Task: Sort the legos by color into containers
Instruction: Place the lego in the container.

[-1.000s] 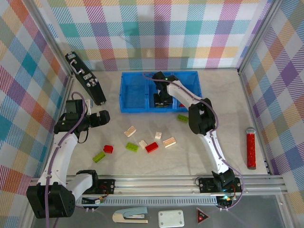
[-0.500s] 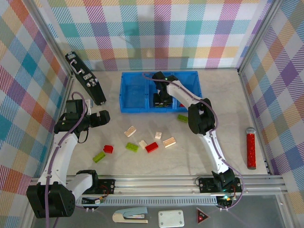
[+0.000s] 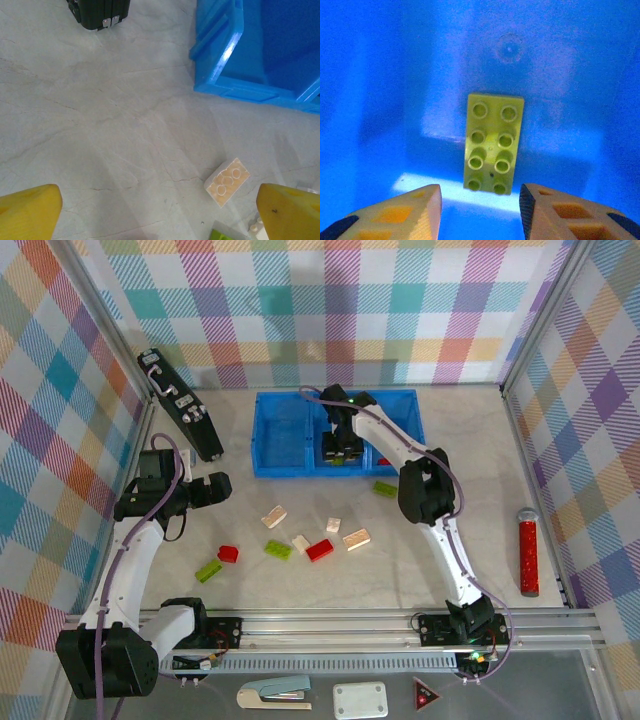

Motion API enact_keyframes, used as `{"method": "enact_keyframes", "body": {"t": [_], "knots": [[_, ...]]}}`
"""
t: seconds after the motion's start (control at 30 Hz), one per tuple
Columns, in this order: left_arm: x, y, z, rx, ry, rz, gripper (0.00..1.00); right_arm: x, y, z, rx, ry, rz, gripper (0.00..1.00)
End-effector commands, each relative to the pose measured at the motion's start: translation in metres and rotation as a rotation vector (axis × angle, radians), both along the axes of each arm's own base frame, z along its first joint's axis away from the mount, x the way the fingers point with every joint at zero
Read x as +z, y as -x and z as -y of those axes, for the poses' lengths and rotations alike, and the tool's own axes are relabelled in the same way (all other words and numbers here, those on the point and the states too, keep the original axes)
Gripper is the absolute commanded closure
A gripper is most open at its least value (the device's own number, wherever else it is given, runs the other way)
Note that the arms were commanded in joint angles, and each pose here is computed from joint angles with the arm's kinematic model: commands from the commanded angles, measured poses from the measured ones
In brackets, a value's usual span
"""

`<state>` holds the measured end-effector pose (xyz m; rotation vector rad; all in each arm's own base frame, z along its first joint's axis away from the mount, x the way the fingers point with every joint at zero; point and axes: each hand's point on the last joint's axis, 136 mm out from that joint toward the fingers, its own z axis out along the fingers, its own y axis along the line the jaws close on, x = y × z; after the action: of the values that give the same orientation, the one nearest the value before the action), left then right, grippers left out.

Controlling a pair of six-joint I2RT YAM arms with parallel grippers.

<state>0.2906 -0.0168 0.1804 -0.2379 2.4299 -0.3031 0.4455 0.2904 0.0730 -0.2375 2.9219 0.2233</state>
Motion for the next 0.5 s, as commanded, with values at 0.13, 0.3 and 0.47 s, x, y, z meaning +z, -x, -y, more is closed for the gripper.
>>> {"method": "enact_keyframes", "body": {"t": [0.13, 0.3, 0.47], "knots": [[0.003, -0.002, 0.008, -0.01, 0.04, 0.009, 0.03, 0.056, 0.026, -0.001, 0.034, -0.025, 0.052, 0.54], [-0.002, 0.001, 0.025, -0.065, 0.064, -0.032, 0.04, 0.067, 0.046, 0.003, 0.021, -0.069, 0.047, 0.54], [-0.005, 0.007, 0.049, -0.133, 0.045, -0.082, 0.06, 0.079, 0.067, 0.013, 0.004, -0.11, 0.057, 0.54]]}}
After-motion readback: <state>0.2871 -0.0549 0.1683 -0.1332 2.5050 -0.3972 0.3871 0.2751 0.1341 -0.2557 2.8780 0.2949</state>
